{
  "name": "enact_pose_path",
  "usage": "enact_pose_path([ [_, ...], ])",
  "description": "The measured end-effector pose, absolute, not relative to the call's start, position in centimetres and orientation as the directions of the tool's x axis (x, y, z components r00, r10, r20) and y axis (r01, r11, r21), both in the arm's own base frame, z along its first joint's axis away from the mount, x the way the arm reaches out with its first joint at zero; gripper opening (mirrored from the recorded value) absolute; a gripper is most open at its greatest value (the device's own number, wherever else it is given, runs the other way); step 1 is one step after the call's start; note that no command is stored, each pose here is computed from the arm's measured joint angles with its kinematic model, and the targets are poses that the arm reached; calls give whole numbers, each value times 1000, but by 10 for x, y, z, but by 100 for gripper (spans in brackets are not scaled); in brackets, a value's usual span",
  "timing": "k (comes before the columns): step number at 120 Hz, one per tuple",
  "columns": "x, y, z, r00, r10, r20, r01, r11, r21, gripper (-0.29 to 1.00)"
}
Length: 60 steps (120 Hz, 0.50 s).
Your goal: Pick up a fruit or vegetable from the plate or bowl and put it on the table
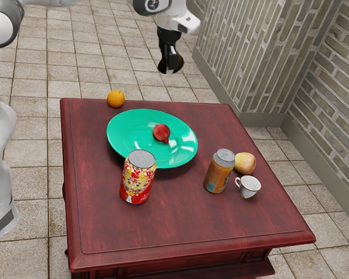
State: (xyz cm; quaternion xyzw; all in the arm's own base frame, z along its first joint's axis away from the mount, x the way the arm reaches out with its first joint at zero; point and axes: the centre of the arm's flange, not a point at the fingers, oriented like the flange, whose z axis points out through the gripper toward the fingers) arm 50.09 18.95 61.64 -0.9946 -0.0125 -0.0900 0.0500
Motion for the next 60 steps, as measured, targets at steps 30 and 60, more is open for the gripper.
enact_pose_path([
  [30, 494, 205, 616, 986, 1, 167, 16, -996, -90, 35],
  [60, 489, 217, 615, 985, -3, 171, 8, -998, -66, 35],
])
